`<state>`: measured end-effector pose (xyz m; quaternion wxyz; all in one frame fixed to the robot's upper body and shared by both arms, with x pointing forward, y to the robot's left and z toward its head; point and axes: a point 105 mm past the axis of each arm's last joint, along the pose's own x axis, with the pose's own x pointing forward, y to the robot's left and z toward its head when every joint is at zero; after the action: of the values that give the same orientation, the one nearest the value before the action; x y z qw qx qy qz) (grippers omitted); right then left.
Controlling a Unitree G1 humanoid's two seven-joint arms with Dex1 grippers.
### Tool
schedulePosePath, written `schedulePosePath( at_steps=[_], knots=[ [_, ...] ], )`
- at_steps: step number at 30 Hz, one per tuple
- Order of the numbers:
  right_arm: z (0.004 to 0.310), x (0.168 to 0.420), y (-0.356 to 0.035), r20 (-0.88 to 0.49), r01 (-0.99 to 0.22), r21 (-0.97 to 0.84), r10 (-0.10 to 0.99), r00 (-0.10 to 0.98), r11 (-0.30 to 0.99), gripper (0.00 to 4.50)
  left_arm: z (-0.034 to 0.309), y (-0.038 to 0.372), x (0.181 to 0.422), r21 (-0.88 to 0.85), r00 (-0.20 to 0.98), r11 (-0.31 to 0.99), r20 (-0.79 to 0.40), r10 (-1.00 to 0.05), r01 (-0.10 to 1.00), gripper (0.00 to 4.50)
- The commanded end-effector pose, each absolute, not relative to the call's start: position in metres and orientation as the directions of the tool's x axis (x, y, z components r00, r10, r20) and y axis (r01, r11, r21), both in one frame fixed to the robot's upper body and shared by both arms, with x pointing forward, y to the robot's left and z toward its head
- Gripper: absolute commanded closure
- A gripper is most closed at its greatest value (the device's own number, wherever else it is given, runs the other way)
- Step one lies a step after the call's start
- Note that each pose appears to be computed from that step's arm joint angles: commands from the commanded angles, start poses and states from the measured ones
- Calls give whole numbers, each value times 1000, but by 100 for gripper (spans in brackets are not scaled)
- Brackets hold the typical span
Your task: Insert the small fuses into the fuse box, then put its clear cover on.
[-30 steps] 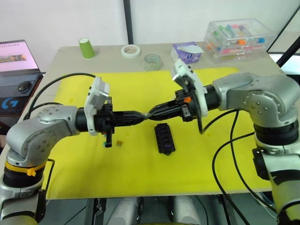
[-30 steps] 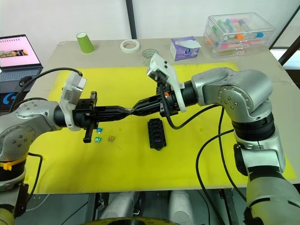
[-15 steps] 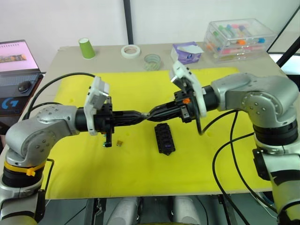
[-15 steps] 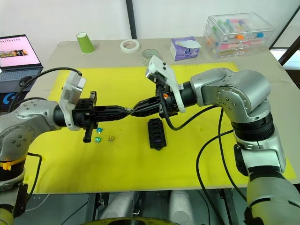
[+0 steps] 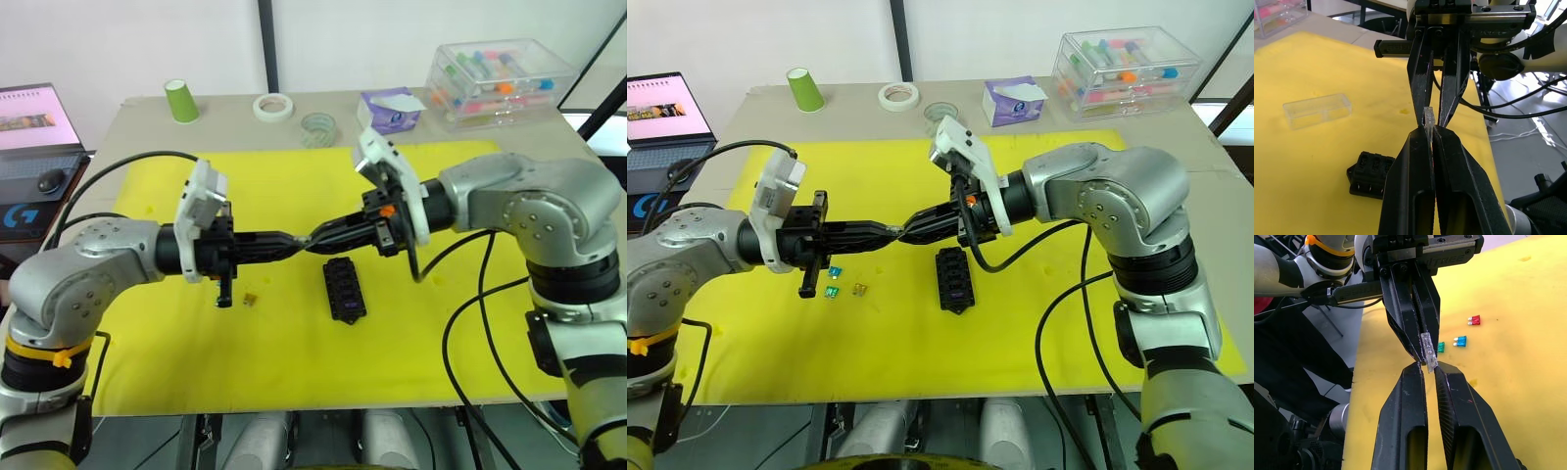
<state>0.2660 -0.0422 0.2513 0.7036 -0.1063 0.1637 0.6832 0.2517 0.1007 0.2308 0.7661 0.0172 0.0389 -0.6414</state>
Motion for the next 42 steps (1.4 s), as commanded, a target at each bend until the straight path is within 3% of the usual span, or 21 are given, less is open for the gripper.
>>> schedulePosePath(
  at_steps=[1, 30, 33, 42],
  knots=[
    [265, 264, -41, -340, -999, 22, 940, 21, 30, 413, 238, 98, 244, 4, 139, 139, -74, -988, 990, 450],
    [264, 259, -37, -334, -999, 36, 943, -9, 3, 413, 236, 97, 239, -27, 111, 114, -92, -990, 993, 450],
    [264, 257, -36, -331, -999, 38, 943, -18, -6, 450, 235, 96, 240, -26, 116, 118, -93, -989, 993, 450],
    [267, 255, -36, -332, -999, 34, 943, -29, -19, 450, 234, 96, 244, -8, 141, 142, -97, -985, 990, 450]
  ],
)
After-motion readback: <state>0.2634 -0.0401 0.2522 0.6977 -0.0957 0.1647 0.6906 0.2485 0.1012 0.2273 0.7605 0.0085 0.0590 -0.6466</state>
